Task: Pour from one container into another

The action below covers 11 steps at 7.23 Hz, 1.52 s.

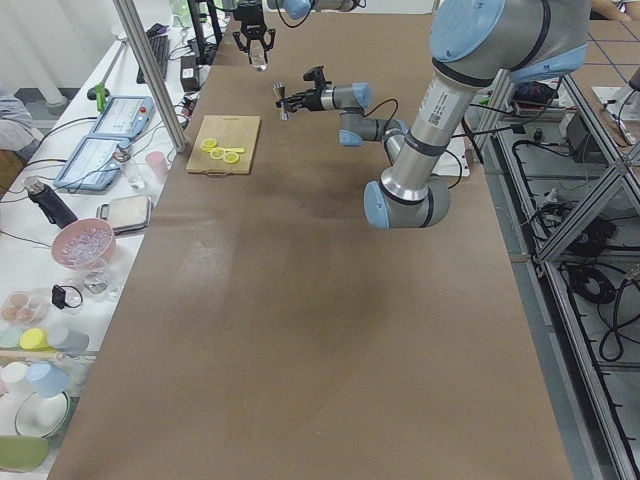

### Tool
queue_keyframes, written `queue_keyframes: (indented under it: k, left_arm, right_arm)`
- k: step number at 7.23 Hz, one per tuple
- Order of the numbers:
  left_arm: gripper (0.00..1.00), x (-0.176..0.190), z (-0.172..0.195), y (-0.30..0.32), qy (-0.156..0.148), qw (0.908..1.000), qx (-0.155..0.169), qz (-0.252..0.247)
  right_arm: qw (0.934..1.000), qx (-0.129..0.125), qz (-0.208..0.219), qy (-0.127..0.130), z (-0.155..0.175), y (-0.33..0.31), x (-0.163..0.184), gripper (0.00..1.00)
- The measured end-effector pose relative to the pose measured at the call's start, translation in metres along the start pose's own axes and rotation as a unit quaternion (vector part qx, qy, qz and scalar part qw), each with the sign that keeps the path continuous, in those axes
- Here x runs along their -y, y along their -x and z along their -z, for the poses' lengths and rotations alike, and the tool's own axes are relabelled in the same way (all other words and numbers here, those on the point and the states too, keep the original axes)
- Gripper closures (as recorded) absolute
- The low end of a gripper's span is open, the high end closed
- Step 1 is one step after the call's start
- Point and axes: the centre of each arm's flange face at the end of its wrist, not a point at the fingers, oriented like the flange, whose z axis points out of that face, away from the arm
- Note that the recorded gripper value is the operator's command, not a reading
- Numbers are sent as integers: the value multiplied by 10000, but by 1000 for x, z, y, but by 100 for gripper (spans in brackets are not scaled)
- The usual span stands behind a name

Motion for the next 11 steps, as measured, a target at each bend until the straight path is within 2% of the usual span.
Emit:
queue_keyframes:
  k: [3,8,11]
  left_arm:
    - [100,-7,6,-9,42,10000,-55,-6]
    - [100,-7,8,-13,49,10000,-86,6]
    - [100,-9,9,-13,69,9999,-108,0]
  right_arm:
    - [9998,-10,124,167,-12,19,6,100]
    - [9979,-20,123,629,-33,43,11,100]
    - [9963,-36,99,855,-31,57,16,100]
